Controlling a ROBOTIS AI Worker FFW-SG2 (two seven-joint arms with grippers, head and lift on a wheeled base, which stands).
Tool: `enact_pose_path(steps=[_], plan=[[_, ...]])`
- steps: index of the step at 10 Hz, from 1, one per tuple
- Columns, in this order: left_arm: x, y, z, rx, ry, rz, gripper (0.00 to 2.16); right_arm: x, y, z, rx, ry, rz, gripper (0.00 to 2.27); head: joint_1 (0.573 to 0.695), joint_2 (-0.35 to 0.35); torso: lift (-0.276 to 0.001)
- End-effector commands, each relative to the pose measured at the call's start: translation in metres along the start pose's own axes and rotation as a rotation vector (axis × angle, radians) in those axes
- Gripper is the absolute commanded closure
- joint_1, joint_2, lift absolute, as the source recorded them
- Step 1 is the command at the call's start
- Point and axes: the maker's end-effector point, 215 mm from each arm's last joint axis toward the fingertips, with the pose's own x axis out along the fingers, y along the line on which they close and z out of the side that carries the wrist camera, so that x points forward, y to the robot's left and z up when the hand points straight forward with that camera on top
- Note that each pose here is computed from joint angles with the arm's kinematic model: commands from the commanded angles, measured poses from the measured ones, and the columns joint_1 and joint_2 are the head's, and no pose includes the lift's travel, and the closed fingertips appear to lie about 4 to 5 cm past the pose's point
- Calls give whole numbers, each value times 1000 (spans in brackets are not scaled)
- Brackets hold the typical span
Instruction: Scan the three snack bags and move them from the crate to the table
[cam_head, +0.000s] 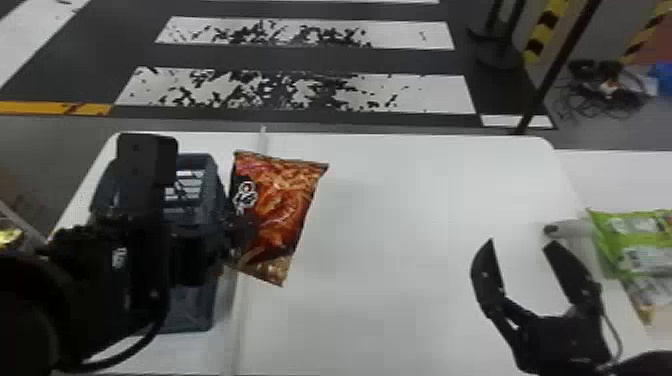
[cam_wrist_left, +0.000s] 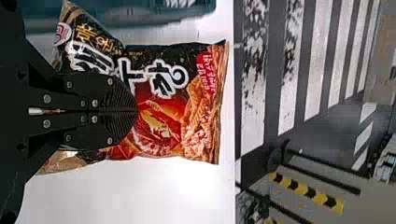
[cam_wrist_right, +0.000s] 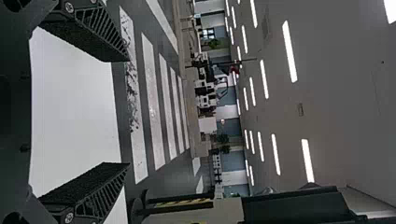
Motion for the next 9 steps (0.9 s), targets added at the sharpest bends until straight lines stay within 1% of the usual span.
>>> enact_pose_path(steps=[1,2,3,4,5,6,7,8,9], plan=[[32,-41,-1,33,-1,-83,1794,4,2,3,0,0,3,90,695,-92,-62],[51,-66,-4,58,-6,-136,1794,6,0,5,-2,-1,0,90,695,-150,-62],[66,-91,-10,61,9,-209,1794,10,-1,7,-3,-6,-1,90,695,-178,-62],[85,-115,-16,85,21,-252,1794,12,-3,6,1,-1,-5,90,695,-227,-62],[107,-141,-25,104,27,-299,1794,14,-6,6,3,-2,-11,90,695,-270,-62],[131,-164,-40,113,40,-331,1794,15,-8,9,6,-9,-14,90,695,-315,-62],[146,-190,-52,121,30,-379,1794,16,-10,9,10,-8,-16,90,695,-350,-62],[157,-214,-60,147,16,-415,1794,16,-13,10,13,-9,-19,90,695,-350,-62],[162,-240,-71,138,22,-474,1794,17,-14,11,14,-12,-20,90,695,-350,-62]])
